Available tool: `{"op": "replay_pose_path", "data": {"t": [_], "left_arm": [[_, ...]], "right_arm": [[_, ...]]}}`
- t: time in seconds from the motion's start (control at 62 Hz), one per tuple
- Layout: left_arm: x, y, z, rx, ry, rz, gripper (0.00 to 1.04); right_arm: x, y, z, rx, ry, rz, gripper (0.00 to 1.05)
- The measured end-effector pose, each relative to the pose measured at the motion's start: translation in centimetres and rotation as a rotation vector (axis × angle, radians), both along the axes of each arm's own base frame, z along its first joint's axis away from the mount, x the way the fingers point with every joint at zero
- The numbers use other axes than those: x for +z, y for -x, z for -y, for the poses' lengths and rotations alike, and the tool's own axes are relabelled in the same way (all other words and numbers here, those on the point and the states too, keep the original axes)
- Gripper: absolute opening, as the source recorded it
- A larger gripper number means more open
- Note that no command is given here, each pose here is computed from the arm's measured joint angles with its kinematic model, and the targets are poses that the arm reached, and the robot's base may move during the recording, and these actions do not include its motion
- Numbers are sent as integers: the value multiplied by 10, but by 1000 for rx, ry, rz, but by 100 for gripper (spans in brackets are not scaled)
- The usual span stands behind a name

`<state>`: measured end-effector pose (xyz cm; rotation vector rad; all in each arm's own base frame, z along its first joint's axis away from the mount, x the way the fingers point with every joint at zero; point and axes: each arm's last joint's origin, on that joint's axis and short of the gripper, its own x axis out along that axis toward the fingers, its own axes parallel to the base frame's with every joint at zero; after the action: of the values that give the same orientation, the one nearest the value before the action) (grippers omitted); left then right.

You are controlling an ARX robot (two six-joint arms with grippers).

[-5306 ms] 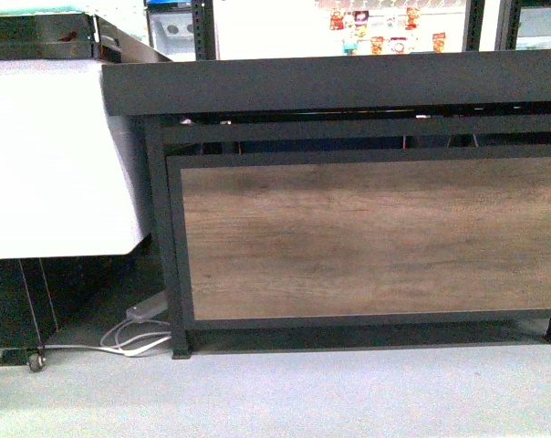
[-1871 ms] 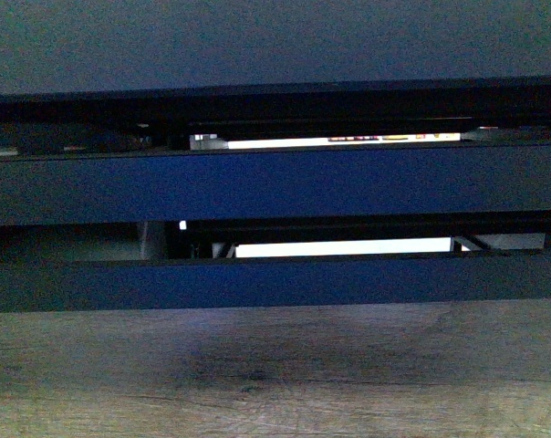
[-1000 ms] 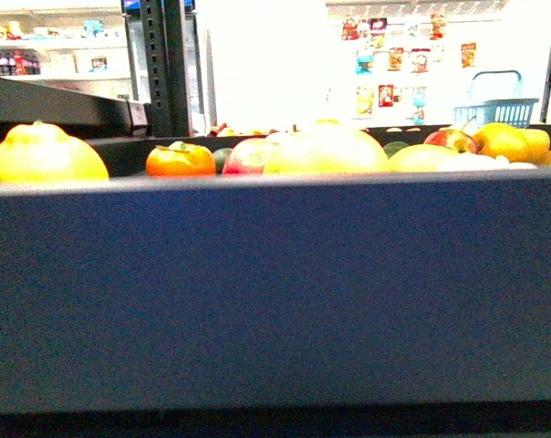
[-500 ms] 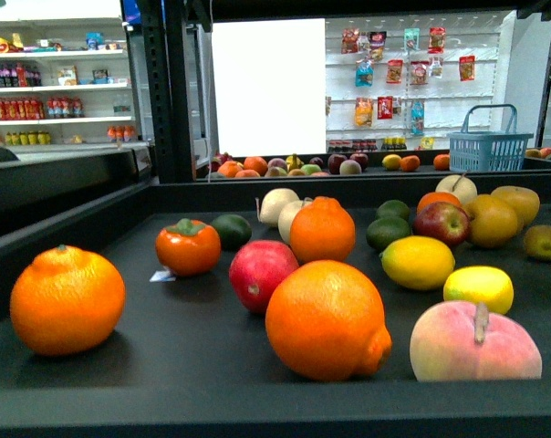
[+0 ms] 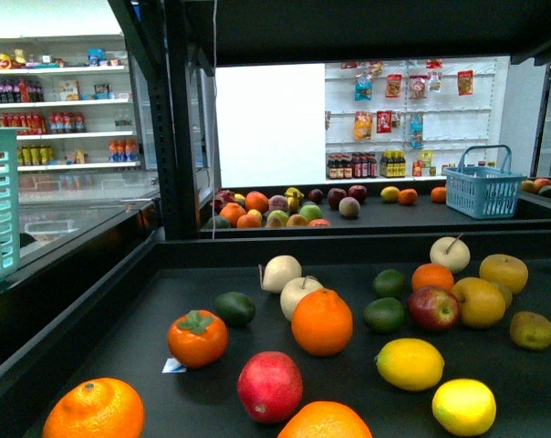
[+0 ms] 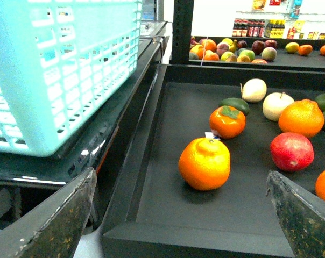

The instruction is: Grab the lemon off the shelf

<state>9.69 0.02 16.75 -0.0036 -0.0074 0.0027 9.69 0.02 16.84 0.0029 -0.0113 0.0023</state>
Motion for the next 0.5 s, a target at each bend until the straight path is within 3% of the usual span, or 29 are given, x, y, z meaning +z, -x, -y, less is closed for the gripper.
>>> {"op": "replay_pose_path", "data": {"t": [0.5], "left_arm": [[0,0,0,0,0,0,97]], "right_arm": [[0,0,0,0,0,0,102]]}}
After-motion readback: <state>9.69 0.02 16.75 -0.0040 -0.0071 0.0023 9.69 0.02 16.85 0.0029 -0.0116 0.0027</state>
